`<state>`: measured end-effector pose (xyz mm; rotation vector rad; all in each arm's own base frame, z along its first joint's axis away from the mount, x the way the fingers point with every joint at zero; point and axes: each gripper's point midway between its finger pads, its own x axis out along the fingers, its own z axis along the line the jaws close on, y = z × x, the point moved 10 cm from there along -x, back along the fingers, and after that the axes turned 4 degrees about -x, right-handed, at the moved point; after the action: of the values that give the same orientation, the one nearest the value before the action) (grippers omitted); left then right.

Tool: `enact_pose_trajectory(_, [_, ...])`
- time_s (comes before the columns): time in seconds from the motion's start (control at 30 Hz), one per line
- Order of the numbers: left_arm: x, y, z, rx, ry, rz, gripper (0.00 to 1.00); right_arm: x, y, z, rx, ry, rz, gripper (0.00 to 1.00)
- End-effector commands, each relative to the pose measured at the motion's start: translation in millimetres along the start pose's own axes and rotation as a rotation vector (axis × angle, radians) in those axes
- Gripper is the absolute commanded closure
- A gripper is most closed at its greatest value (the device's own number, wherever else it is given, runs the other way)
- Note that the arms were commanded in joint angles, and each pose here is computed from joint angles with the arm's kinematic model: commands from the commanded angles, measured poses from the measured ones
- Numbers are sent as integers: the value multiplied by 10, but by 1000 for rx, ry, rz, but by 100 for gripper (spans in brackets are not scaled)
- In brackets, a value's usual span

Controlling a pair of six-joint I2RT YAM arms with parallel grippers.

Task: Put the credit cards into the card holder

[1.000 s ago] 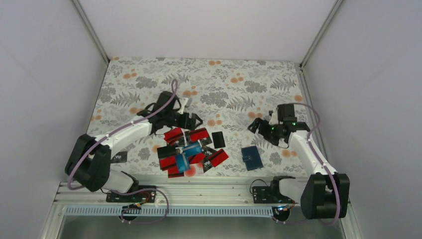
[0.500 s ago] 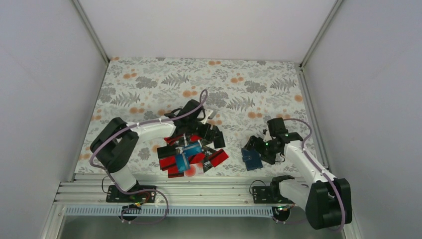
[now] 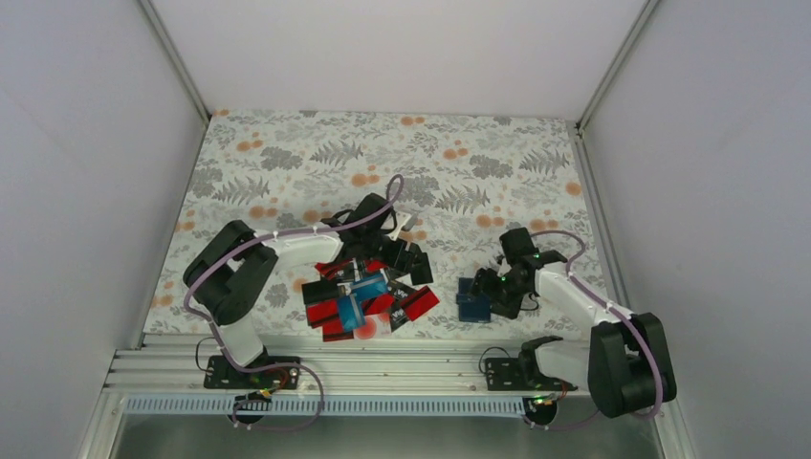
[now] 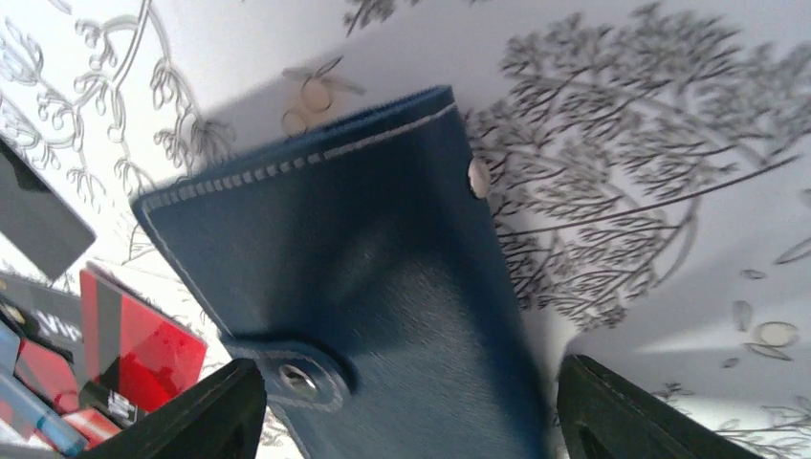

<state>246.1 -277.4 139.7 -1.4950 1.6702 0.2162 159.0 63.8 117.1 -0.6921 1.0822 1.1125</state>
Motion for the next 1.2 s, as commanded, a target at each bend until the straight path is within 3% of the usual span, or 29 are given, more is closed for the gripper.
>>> enact_pose_trajectory(0.0, [-3,-79,-33,36,21,-15,15,86,62,57,17,-38,44,28])
enact_pose_trajectory(0.17, [-39,-92,0,32,20,-25,17,153,84,31,16,-32,51,59])
enact_pose_trajectory(0.3, [-69,-97,31,27,15,-30,17,175,59,42,15,-45,34,68])
enact_pose_trajectory(0.5, [-104,-138,27,15,16,-49,19,110,-55,174,-30,-110,-27,95])
enact_pose_trajectory(1.0, [-794,-792,-137,15,10,-306,24,-576,-767,1095,-321,-399,-312,96])
enact_pose_trajectory(1.17, [-980,-914,-126,41,103,-350,24,-775,-919,1405,-445,-539,-332,96])
